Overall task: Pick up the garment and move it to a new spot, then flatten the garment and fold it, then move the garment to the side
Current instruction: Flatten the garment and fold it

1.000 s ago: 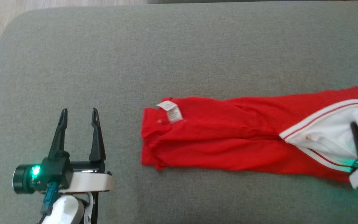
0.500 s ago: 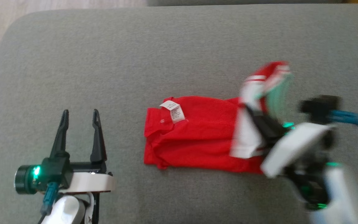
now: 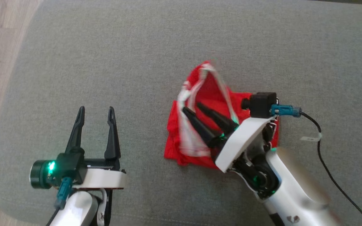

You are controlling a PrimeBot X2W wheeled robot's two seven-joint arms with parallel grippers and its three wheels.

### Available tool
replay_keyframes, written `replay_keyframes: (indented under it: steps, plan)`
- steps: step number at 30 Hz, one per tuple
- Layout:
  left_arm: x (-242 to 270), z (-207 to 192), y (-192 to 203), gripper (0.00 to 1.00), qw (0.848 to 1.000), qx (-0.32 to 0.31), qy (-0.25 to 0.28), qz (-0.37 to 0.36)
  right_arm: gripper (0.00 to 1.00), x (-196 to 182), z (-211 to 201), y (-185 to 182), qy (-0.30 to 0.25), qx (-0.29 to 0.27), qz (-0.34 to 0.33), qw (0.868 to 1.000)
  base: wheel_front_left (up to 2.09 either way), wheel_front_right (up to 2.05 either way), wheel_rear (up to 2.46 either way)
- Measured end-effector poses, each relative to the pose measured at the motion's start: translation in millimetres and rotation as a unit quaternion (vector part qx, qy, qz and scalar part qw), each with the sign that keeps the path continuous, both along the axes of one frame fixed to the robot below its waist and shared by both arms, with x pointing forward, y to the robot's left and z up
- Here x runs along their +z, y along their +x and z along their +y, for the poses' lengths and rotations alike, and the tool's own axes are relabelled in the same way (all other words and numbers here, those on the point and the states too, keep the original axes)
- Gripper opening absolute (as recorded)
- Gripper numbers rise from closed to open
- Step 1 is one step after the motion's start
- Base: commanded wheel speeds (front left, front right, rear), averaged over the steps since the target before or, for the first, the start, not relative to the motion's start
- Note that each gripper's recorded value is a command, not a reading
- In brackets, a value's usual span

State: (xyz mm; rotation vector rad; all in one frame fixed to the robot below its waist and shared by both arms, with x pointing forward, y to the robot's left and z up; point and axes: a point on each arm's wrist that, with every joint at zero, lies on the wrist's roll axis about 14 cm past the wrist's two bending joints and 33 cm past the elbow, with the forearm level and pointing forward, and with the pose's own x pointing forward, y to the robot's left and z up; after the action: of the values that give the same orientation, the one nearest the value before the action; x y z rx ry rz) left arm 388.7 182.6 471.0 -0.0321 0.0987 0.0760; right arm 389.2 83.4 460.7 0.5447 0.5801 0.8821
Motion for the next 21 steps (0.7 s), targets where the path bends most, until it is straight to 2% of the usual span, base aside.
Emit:
replay_keyframes:
  steps: [5, 7, 9, 12, 15, 18, 19, 21]
  plan:
    - [-1.7, -4.6, 4.0, 1.0, 1.0, -0.007, -0.001, -0.001, 1.0, 39.8, 4.6, 8.5, 0.059, -0.026, -0.075, 0.995, 0.0, 0.0, 0.0]
    - [-1.7, -7.5, 5.9, 1.0, 1.0, -0.011, -0.002, -0.002, 1.0, 67.2, -2.9, 14.9, 0.09, -0.048, -0.13, 0.986, 0.0, 0.0, 0.0]
    - [-0.7, -9.5, 8.3, 1.0, 1.0, -0.015, -0.002, -0.005, 1.0, 89.6, -25.8, 28.8, 0.09, -0.081, -0.202, 0.972, 0.0, 0.0, 0.0]
    - [2.0, -12.4, 11.4, 1.0, 1.0, -0.021, -0.001, -0.01, 1.0, 103.1, -87.0, 59.6, 0.023, -0.153, -0.299, 0.941, 0.0, 0.0, 0.0]
    - [3.9, -15.1, 12.6, 1.0, 1.0, -0.028, 0.002, -0.013, 1.0, 106.0, -147.7, 73.8, -0.044, -0.224, -0.339, 0.913, 0.0, 0.0, 0.0]
    - [5.7, -16.4, 13.9, 1.0, 0.999, -0.034, 0.009, -0.015, 1.0, 87.3, -194.8, 65.2, -0.102, -0.275, -0.322, 0.9, 0.0, 0.0, 0.0]
    - [5.7, -16.4, 13.9, 1.0, 0.999, -0.034, 0.009, -0.015, 1.0, 87.3, -194.8, 65.2, -0.102, -0.275, -0.322, 0.9, 0.0, 0.0, 0.0]
    - [7.9, -16.9, 14.3, 1.0, 0.999, -0.036, 0.012, -0.015, 1.0, 70.7, -223.9, 52.9, -0.14, -0.303, -0.298, 0.894, 0.0, 0.0, 0.0]
